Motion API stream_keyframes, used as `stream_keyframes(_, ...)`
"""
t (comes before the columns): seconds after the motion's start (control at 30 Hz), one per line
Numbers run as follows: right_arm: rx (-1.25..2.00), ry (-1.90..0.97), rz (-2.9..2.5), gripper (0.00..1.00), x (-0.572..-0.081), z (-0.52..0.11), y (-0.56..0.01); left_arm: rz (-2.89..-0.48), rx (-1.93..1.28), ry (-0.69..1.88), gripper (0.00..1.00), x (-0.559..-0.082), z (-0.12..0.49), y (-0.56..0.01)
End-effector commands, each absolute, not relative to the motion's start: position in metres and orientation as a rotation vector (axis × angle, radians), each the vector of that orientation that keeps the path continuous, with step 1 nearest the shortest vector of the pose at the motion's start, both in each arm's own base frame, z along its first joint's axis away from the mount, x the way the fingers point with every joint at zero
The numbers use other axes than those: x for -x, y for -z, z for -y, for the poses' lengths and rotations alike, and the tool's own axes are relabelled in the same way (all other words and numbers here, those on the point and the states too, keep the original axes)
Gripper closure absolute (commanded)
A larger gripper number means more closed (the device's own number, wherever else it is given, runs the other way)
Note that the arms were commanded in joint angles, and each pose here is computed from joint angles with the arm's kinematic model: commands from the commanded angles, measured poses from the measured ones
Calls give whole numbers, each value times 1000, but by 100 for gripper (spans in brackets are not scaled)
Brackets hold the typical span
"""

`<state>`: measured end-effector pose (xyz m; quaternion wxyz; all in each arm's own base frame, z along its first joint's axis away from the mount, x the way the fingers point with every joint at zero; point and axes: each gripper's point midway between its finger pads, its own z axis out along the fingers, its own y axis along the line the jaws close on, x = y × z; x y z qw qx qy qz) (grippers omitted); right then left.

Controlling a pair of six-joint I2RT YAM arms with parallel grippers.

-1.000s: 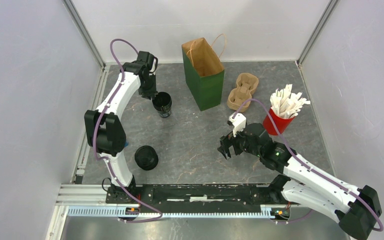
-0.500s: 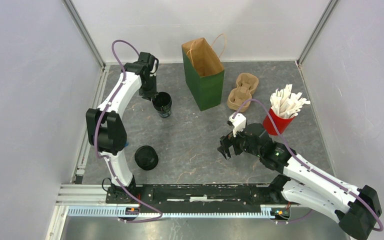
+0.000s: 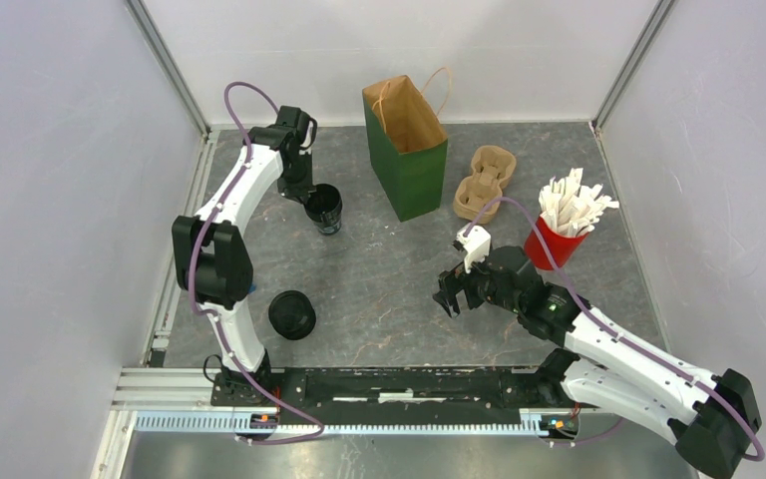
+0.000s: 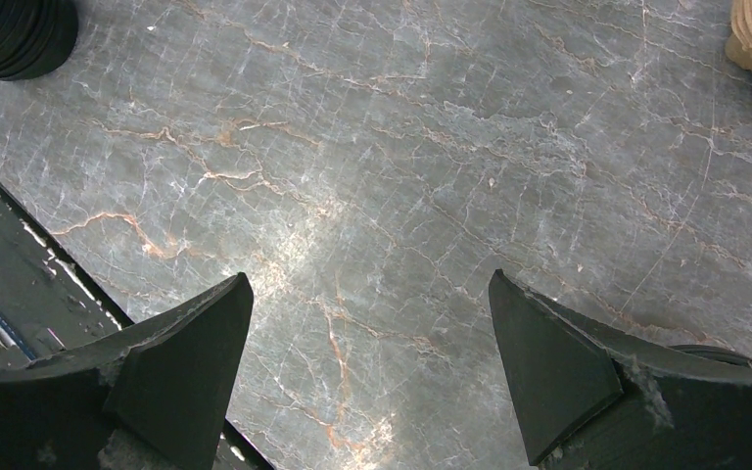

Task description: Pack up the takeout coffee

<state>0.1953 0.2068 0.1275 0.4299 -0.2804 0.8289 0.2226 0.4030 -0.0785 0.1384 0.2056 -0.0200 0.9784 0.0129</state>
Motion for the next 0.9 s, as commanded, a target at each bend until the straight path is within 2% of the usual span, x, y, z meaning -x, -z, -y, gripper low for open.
stream_keyframes(0.0,681,-554,-2049,2,-200,-208,-129,-2717,-13,-29,89,-408,81,-138)
stream_keyframes(0.13,679,-556,-2050,2,-200,-208,-129,-2714,-15,-24,97,-408,82,-140)
stream_keyframes(0.53,679,-551,-2049,2,-200,-207,-129,-2663,45,-18,98,-415,82,-156)
stream_keyframes(0.7,679,-550,-2050,2,-200,-207,-129,-2659,41,-27,88,-416,81,-158)
stream_keyframes(0.73,680,-550,-2049,2,-200,-207,-130,-2662,41,-24,89,-416,81,-158)
stream_keyframes(0.8,678,-551,-2046,2,-200,-207,-131,-2669,38,-26,98,-415,81,-157)
stream_keyframes(0.87,680,-551,-2046,2,-200,-207,-130,-2670,37,-26,98,-414,81,-158)
